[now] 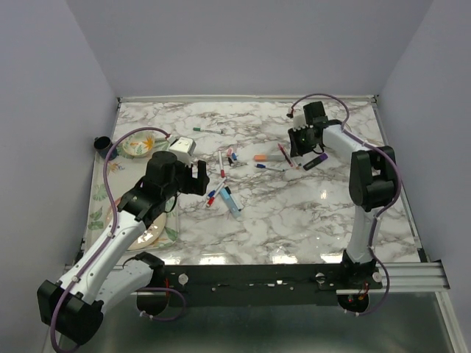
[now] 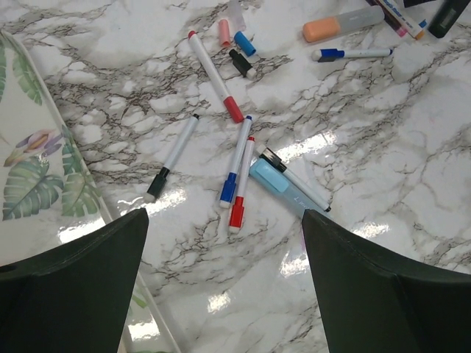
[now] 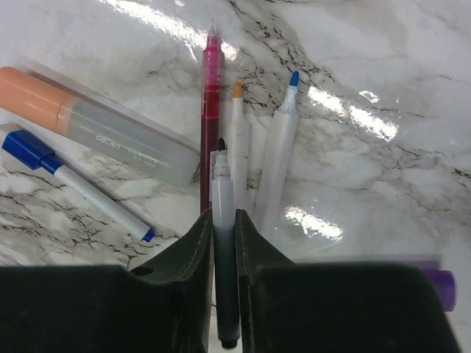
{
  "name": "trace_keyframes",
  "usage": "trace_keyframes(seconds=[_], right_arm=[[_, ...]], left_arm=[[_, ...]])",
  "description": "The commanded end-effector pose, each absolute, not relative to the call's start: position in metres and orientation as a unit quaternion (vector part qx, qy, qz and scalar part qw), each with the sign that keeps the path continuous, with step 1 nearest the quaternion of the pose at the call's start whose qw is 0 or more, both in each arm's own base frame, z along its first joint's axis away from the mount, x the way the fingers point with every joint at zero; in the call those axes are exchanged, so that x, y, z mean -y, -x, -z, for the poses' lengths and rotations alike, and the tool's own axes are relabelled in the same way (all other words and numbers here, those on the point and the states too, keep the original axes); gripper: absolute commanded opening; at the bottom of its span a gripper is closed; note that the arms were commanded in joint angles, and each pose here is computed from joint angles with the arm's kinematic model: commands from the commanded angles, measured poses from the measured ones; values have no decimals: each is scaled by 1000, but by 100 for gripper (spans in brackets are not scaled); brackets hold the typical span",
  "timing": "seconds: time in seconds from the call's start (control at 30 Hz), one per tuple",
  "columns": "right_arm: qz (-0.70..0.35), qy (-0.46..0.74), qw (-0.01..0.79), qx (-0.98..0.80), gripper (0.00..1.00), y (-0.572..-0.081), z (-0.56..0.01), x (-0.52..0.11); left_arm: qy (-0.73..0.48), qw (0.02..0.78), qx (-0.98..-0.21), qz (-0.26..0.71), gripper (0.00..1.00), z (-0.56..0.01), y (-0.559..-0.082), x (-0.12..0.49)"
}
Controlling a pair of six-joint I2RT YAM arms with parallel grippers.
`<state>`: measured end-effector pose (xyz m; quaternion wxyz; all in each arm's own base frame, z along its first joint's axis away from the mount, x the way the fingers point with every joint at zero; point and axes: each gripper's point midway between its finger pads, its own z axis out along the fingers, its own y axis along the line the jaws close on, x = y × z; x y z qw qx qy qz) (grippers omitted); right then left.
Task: Open the pen caps
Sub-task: Place the barrel on the table with the right arm, then grab a pen on the table with the right arm
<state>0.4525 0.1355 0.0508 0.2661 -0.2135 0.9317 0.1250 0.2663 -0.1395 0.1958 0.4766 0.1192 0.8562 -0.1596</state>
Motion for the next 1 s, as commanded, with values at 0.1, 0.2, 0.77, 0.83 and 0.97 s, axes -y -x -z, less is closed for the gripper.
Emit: trace_keyframes(seconds=[0.1, 0.2, 0.77, 0.83, 0.97], right_arm=[[-108, 214, 233, -942, 25, -450, -33, -126], [-110, 215, 233, -942, 27, -450, -34, -127], [-153, 209, 282, -924, 45, -434, -90, -121], [-163, 188, 288, -925, 52, -432, -97, -112], [-173, 148, 278, -933, 60, -419, -92, -97]], left_arm=[[-123, 500, -843, 156, 93, -208, -272, 138], [-123, 500, -843, 155, 94, -208, -273, 138], [-124, 501, -841, 161, 94, -210, -272, 139], [-126, 502, -840, 164, 94, -211, -271, 140], [-126, 503, -839, 166, 94, -211, -271, 140]])
